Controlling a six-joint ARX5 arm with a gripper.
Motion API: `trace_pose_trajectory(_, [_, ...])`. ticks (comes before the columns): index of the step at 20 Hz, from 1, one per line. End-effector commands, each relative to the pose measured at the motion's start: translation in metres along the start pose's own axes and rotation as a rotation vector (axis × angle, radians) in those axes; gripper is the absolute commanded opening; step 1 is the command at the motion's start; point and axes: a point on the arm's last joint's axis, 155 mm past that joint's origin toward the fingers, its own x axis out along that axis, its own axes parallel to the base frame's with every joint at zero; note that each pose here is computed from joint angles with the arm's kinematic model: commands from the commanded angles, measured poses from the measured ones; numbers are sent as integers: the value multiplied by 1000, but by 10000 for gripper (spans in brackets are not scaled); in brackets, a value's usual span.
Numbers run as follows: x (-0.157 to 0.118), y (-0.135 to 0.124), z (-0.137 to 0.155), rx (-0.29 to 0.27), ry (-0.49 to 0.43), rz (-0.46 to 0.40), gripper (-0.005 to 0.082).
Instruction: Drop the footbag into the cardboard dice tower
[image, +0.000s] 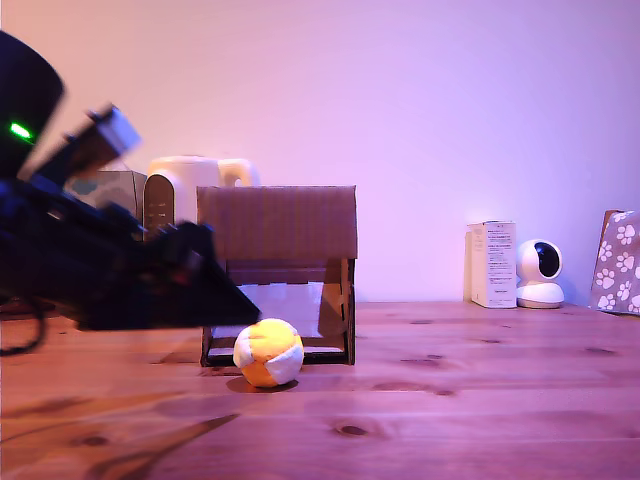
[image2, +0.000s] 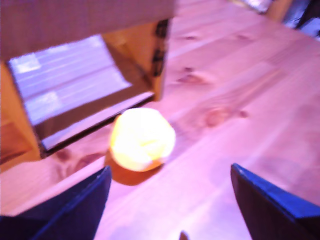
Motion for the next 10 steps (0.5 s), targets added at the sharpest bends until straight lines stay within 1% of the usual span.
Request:
trace_pose_trajectory(1, [10, 1, 3, 9, -1, 0, 704])
trace_pose_trajectory(5, [34, 7, 2, 5, 20, 3, 704])
trace_pose_trajectory(7, [47, 10, -2, -2, 47, 4, 692])
trace_pose_trajectory(9, [59, 14, -12, -12, 93, 7, 636])
trace_pose_trajectory(10, [63, 15, -15, -16, 110, 9, 567])
